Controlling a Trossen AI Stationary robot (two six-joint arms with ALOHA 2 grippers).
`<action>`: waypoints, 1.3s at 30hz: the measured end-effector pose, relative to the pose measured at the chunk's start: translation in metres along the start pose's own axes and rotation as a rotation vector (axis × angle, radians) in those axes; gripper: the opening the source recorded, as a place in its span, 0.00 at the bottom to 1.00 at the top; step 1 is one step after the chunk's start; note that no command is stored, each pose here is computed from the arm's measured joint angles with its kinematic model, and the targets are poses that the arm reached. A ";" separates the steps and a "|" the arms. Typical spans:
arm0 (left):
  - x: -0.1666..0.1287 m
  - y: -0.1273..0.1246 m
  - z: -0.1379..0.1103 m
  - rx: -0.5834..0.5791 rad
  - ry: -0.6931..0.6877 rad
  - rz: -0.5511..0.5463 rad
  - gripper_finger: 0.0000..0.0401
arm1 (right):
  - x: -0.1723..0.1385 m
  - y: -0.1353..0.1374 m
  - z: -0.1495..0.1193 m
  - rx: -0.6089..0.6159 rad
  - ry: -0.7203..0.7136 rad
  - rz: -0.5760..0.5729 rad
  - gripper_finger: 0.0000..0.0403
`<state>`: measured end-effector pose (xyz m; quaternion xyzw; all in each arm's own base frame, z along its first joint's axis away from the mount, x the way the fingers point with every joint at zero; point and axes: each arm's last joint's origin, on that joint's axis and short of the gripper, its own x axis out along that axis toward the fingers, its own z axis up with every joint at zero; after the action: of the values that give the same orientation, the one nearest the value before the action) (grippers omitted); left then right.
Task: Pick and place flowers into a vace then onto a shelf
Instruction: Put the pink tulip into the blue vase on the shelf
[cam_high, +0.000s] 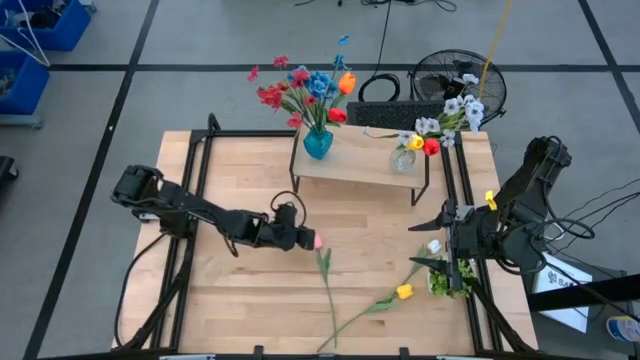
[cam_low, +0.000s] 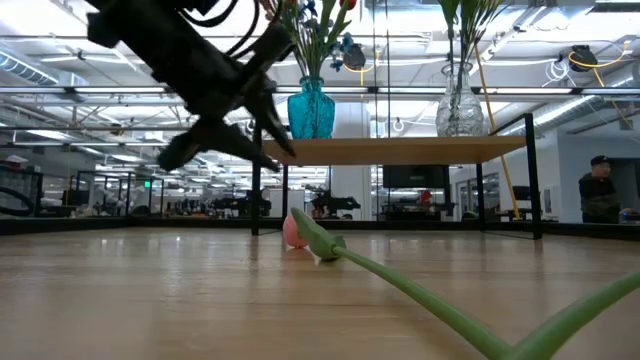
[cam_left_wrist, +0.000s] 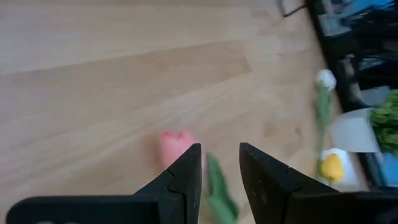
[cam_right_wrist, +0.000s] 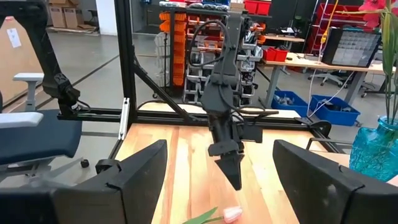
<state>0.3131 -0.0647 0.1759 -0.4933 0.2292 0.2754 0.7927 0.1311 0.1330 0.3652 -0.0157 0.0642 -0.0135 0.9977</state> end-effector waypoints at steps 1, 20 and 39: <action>0.005 -0.002 0.000 -0.009 -0.006 -0.029 0.28 | 0.000 0.000 0.000 0.003 -0.001 0.000 0.70; 0.047 0.032 -0.002 -0.079 0.082 0.149 0.28 | 0.000 0.000 0.000 0.004 -0.002 -0.001 0.70; -0.021 -0.031 0.056 0.134 -0.072 -0.224 0.01 | 0.000 0.000 0.000 0.000 -0.001 -0.004 0.70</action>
<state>0.3229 -0.0292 0.2325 -0.4516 0.1620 0.1868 0.8572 0.1312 0.1329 0.3652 -0.0158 0.0640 -0.0156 0.9977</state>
